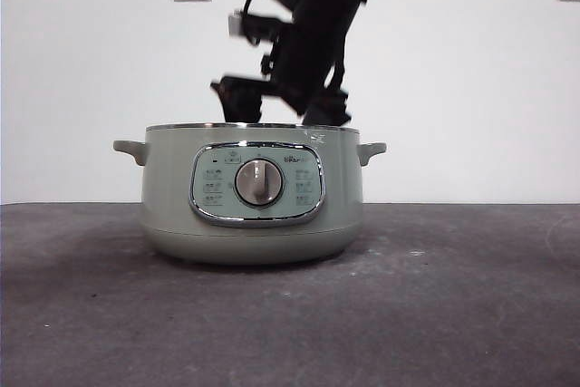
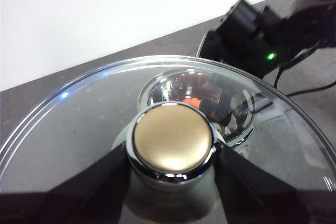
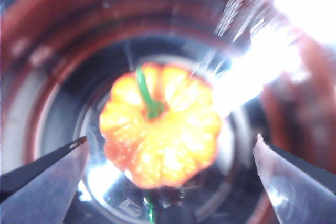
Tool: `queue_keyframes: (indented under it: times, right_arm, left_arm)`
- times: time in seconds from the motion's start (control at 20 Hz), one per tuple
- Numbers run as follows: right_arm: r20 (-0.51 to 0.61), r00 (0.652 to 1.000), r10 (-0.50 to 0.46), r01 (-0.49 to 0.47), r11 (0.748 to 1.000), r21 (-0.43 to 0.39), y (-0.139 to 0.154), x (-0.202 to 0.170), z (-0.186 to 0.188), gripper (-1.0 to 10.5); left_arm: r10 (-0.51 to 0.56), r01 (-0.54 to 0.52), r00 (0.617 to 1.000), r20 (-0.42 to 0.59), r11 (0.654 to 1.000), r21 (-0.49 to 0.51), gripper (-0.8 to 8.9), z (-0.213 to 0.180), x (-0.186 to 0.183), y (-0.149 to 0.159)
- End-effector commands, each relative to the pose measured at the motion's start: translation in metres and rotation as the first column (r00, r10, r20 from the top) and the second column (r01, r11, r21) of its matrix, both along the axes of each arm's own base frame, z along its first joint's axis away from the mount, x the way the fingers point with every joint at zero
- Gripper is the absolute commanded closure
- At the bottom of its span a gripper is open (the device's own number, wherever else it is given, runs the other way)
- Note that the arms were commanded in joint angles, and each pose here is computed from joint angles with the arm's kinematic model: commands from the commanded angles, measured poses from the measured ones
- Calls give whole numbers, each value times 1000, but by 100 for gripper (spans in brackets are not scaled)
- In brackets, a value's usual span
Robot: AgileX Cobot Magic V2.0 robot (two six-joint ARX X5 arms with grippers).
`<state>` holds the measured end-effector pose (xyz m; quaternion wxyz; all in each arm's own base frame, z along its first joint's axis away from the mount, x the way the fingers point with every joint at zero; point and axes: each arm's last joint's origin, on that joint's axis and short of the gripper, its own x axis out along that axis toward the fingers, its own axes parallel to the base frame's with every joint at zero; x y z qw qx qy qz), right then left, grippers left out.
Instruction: Pick up the pumpkin,open the lid,put the pumpkin in the pot,close the lid
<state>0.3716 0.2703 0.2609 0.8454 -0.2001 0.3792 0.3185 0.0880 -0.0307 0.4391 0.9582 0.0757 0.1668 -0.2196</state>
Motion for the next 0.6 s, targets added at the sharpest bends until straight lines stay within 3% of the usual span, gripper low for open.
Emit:
queue_keyframes:
  times: [0.05,0.4,0.6]
  right_arm:
    - [99,995,-35,29,998,64,-13,-16,51,342]
    - [200,971,-129,87,974,209,-103,-133,191,352]
    - [216,964,-157,97,960,264,-145,-193,223,352]
  left_arm:
    - [-8,11,996,88,1000,-29,826,9,0,0]
    - [-130,134,989,66,989,-59,826,6,58,-22]
    - [-186,191,980,67,979,-74,826,-1,96,-37]
